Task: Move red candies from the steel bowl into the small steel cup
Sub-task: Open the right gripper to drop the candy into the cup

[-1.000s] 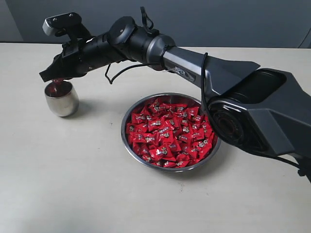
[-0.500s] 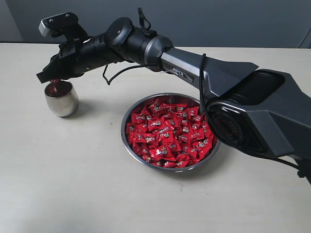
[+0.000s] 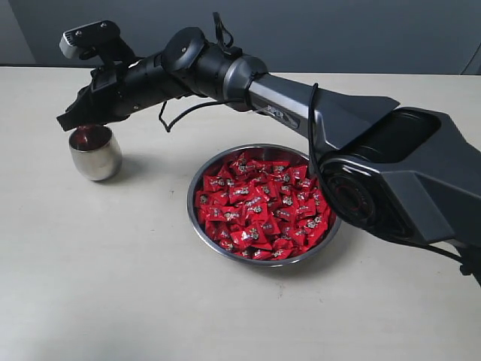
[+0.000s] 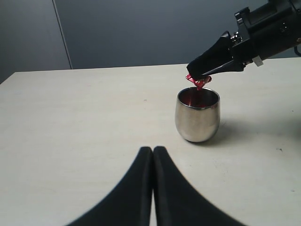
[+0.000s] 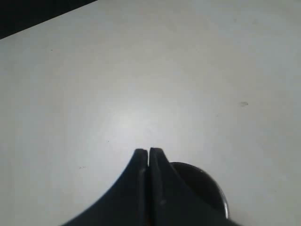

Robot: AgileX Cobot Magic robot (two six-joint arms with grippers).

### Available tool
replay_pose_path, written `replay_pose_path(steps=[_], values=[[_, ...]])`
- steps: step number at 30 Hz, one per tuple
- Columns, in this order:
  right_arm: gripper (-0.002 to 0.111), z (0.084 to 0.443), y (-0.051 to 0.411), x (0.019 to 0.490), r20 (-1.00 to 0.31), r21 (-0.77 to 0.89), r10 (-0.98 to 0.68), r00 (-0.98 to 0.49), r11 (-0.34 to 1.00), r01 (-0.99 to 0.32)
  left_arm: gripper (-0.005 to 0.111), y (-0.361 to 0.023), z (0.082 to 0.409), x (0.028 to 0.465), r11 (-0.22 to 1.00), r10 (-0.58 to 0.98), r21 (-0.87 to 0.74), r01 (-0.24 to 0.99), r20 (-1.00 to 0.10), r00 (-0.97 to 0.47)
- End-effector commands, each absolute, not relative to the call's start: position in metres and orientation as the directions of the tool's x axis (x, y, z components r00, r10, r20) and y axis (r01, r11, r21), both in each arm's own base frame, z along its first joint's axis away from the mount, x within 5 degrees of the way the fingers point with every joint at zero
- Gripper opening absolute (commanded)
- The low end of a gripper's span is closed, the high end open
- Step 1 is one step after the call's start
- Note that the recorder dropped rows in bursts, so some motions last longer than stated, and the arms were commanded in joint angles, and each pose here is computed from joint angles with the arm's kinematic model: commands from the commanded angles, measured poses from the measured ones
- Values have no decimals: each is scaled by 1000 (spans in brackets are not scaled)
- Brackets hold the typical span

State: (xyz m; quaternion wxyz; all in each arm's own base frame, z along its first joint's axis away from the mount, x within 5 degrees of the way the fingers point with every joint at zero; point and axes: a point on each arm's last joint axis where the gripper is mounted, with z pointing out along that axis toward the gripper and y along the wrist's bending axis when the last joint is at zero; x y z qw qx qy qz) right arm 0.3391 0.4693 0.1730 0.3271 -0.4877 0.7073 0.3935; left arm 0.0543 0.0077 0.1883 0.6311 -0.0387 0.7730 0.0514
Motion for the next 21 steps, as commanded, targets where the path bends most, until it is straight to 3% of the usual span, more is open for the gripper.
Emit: replay_pose_path(steps=[1, 6, 21], values=[[10, 174, 469, 339, -847, 231, -440, -298, 201, -952, 0, 8, 187, 54, 992, 1, 26, -126, -980, -198], [38, 174, 469, 339, -847, 232, -438, -301, 204, -951, 0, 8, 187, 54, 992, 1, 26, -126, -980, -198], [40, 172, 471, 334, -838, 229, -461, -292, 188, -955, 0, 8, 187, 54, 992, 1, 26, -126, -980, -198]])
